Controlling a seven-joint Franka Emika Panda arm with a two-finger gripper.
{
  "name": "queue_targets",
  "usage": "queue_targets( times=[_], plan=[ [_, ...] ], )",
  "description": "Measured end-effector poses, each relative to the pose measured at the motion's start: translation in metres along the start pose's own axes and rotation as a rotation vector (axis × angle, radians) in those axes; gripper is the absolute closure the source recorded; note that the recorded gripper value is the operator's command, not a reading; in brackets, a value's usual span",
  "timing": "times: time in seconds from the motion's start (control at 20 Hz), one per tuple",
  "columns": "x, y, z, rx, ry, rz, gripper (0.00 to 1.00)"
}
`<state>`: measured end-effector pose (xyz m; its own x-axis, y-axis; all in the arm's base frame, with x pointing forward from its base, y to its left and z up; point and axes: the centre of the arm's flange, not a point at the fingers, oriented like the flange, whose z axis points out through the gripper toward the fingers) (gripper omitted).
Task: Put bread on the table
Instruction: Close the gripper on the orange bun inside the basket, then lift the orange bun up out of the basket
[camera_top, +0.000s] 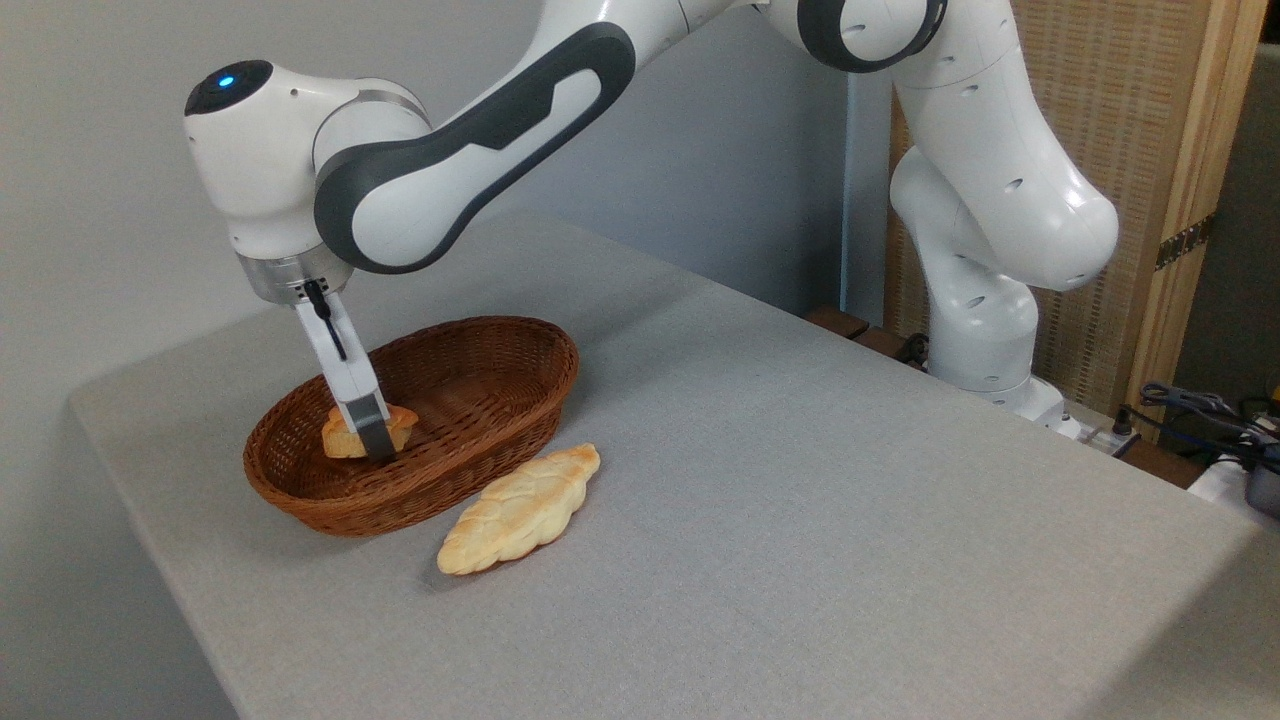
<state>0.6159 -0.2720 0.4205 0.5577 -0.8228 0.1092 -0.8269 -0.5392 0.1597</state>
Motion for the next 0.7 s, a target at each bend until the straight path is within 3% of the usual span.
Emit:
queue_targets(
  times=[0.45,0.7],
  plan=[
    [0.002,0.001,-0.005,0.006,0.009,0.001,0.6],
    [-0.006,-0.002,-0.045,0.048,0.046,-0.021,0.59]
  ],
)
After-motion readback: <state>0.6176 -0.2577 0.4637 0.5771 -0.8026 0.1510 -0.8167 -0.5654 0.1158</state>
